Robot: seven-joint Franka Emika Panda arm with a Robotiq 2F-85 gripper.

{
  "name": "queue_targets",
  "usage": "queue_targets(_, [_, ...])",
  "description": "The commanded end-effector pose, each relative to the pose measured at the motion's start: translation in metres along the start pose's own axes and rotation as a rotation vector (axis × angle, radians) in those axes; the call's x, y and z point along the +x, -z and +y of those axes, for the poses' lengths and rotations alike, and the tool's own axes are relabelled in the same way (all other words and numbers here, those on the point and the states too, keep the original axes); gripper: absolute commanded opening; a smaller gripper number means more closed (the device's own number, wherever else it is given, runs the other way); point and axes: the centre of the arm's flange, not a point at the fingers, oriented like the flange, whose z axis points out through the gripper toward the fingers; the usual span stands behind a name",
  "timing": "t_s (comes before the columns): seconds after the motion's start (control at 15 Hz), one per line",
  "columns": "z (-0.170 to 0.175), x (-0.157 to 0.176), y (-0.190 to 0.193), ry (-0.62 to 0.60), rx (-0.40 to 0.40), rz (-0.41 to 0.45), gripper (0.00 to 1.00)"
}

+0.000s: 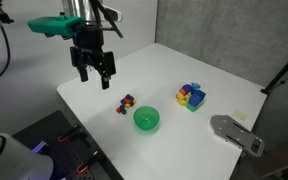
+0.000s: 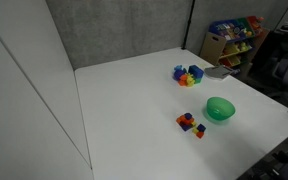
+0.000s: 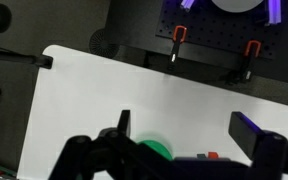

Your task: Put one small purple block in the green bowl

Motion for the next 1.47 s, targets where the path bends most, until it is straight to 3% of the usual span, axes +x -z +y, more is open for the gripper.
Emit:
queue_targets(0.0, [-0.007,0.03,-0.001,0.013,-0.011,0.027,1.0])
queue_targets(0.6, [-0.043,0.119,-0.023,0.102,0.037,0.156,1.0])
queue_targets(1.07, [-0.078,0.179,-0.066,0.1,0.064,0.225,1.0])
queue_targets(1.4, [-0.116,0.224,-0.107,0.029,0.084,0.242,1.0])
